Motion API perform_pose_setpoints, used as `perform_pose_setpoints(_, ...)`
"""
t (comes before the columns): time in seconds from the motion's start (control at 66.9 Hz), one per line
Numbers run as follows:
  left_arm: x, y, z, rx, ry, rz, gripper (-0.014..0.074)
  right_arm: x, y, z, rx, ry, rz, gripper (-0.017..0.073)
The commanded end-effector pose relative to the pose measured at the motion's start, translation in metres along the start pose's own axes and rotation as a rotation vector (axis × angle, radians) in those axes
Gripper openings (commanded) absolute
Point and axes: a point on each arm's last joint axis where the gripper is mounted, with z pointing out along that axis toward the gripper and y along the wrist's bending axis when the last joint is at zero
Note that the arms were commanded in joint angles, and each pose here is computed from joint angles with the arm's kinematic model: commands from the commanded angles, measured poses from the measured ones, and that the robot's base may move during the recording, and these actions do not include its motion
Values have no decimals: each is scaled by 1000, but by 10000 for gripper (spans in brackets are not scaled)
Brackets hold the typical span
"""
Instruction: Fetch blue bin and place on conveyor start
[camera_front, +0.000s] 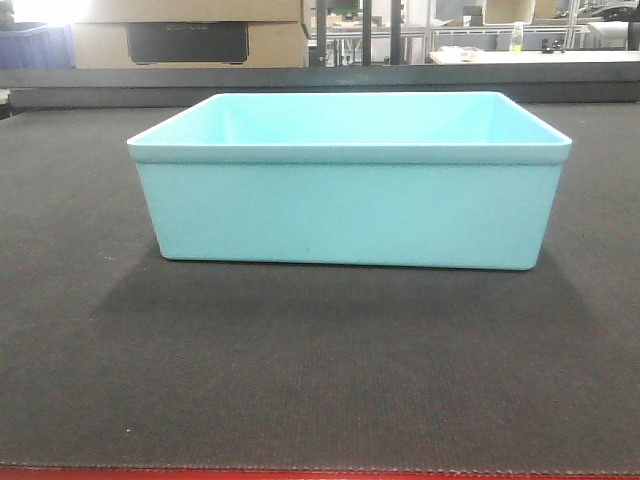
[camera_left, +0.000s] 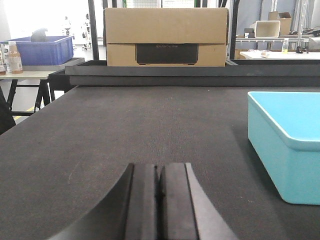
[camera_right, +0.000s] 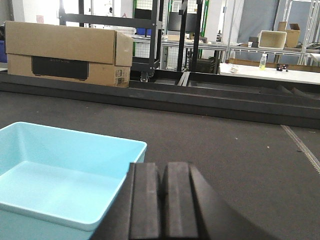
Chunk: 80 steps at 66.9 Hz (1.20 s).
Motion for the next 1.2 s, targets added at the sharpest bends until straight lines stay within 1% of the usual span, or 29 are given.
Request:
perform_pose_setpoints(0.0, -3, 0, -1, -4, -28, -4, -111, -2, 0, -1, 6, -26, -9, -162)
perform_pose_setpoints(0.673, -3, 0, -1, -4, -28, -4, -111, -1, 0, -1, 6, -24, -7, -162)
perform_pose_setpoints(0.763, -3, 0, -1, -4, -28, -4, -111, -1, -2, -1, 34, -16, -8, -162)
perform_pose_setpoints(0.852, -3, 0, -1, -4, -28, -4, -111, 5, -6, 0, 88, 0, -5, -162)
perform_pose_setpoints(0.987, -3, 0, -1, -4, -28, -4, -111, 23, -10, -7, 187, 2, 37, -162)
perform_pose_setpoints(1.077, -3, 0, -1, -4, -28, -4, -111, 43, -11, -12, 233, 15, 56, -162)
perform_pose_setpoints(1.181, -3, 0, -1, -4, -28, -4, -111, 73, -11, -13, 238, 62, 71, -162)
